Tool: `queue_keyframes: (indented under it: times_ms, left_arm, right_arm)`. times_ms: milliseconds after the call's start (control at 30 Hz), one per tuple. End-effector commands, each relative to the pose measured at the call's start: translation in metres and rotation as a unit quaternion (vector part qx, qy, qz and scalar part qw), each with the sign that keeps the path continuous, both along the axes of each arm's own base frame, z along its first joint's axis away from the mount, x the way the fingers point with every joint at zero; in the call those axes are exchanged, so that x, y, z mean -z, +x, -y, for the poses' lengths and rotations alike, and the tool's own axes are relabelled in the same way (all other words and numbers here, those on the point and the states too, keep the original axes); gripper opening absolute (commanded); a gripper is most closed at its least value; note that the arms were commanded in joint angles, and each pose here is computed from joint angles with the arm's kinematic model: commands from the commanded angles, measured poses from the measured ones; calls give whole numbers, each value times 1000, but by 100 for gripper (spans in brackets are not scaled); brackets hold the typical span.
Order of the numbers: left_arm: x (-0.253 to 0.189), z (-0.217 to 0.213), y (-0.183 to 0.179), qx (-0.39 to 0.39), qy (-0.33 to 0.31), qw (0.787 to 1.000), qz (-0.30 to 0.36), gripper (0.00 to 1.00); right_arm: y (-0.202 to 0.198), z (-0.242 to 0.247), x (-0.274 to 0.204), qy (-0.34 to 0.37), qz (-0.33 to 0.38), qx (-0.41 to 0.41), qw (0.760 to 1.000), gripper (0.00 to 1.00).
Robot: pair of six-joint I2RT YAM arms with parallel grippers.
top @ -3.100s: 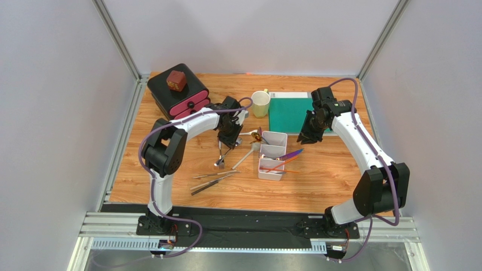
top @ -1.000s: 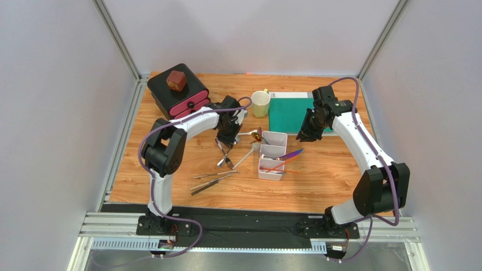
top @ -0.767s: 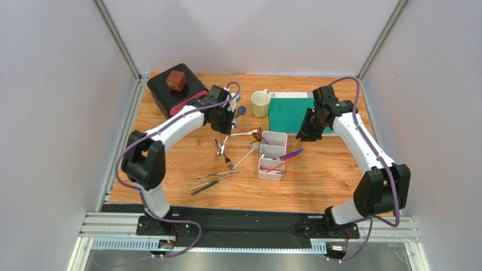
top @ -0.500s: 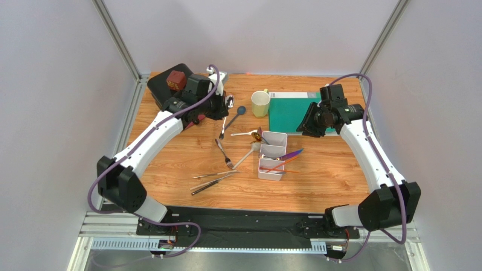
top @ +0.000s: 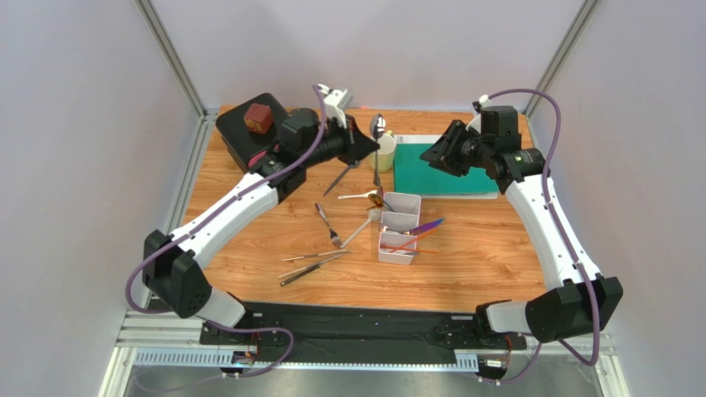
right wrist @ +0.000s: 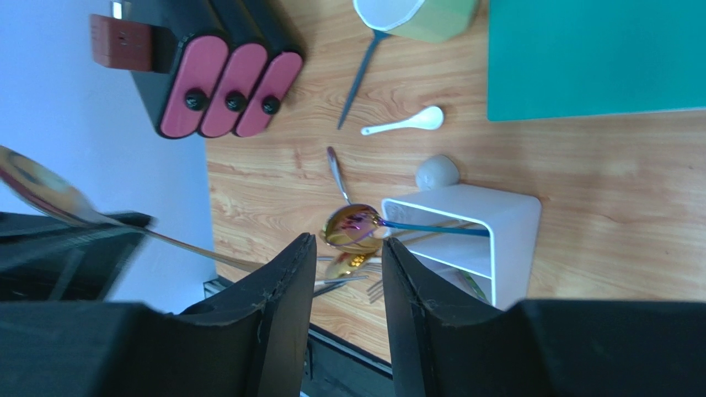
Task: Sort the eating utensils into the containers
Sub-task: Place the spoon in the storage box.
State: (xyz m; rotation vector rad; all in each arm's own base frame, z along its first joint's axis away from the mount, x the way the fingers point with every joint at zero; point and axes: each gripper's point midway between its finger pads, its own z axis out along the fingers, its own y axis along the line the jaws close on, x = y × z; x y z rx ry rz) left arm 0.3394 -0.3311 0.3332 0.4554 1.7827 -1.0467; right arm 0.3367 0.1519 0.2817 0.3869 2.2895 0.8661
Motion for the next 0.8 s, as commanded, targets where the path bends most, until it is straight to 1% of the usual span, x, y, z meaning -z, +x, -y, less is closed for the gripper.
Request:
queue_keyframes:
  times_ms: [0, 33, 100, 267, 433, 633, 733, 767]
  left_arm:
    - [-20, 36, 2, 15, -53, 996, 66, 0]
    - [-13, 43, 9, 17, -60, 996, 71, 0]
    - [-4, 51, 13, 22, -60, 995, 80, 0]
    - [6, 60, 26, -2, -35, 992, 123, 0]
    - [23, 66, 25, 4, -40, 986, 161, 0]
    - [45, 76, 9, 30, -16, 984, 175, 0]
    - [55, 74, 8, 28, -10, 983, 182, 0]
    - [58, 73, 8, 27, -7, 982, 185, 0]
  right_arm:
    - [21, -15, -43, 47, 61, -19, 997, 40]
    - [23, -16, -49, 51, 66, -21, 996, 41]
    - [29, -19, -43, 54, 55, -24, 997, 40]
    - [38, -23, -38, 57, 41, -30, 997, 40]
    - [40, -26, -37, 60, 35, -38, 997, 40]
    - [45, -25, -33, 58, 26, -39, 997, 41]
    - [43, -30, -32, 69, 21, -51, 996, 41]
    - [41, -31, -33, 71, 20, -56, 996, 43]
